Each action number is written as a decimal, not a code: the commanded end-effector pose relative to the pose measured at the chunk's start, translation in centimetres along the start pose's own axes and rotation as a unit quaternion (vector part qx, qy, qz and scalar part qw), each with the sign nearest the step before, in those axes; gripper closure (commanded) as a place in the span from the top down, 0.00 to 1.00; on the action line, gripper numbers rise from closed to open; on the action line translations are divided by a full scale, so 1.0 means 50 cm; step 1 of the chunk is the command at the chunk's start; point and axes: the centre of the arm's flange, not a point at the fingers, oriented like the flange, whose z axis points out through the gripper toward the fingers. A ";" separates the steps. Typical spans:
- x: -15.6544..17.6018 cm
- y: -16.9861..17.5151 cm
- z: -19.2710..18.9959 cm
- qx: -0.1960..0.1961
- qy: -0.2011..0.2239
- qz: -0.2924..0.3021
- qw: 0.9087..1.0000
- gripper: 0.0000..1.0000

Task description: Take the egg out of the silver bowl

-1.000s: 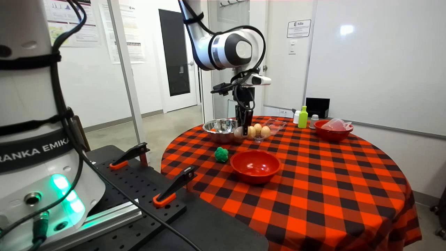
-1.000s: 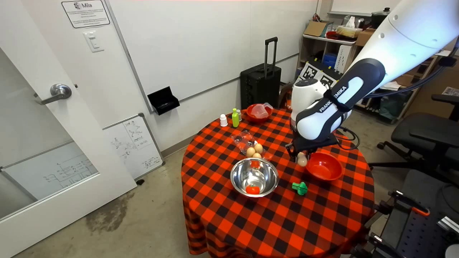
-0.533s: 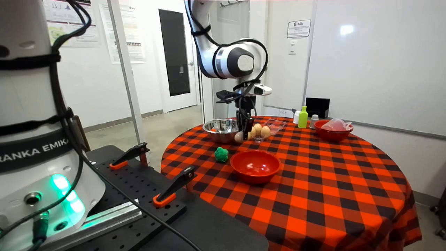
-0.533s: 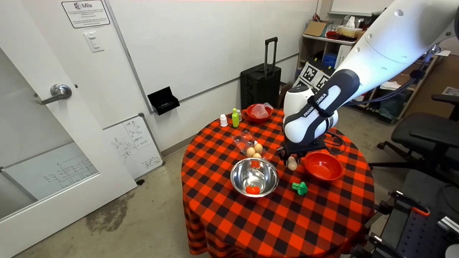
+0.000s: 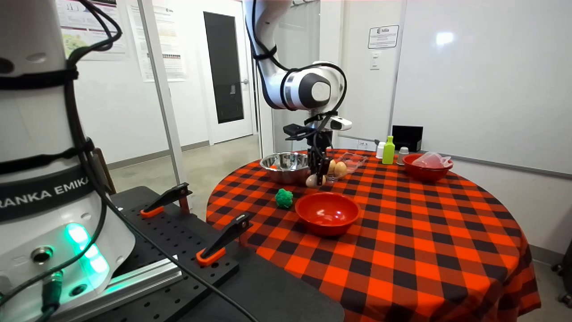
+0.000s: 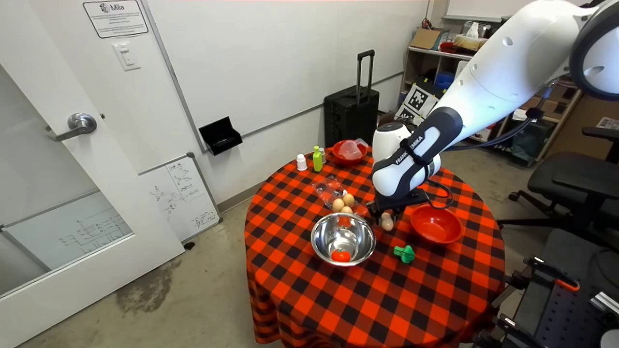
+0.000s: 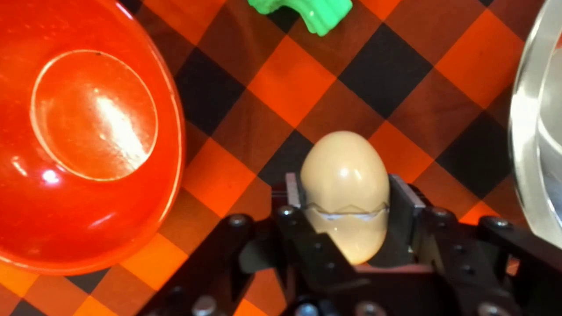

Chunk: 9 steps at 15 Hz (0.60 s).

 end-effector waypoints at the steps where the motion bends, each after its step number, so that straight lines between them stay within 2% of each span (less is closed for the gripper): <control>1: 0.041 -0.027 0.045 -0.011 -0.017 -0.009 1.000 0.23; 6: 0.060 -0.040 0.080 -0.024 -0.029 -0.009 0.999 0.23; 9: 0.072 -0.035 0.075 -0.026 -0.030 -0.003 0.999 0.23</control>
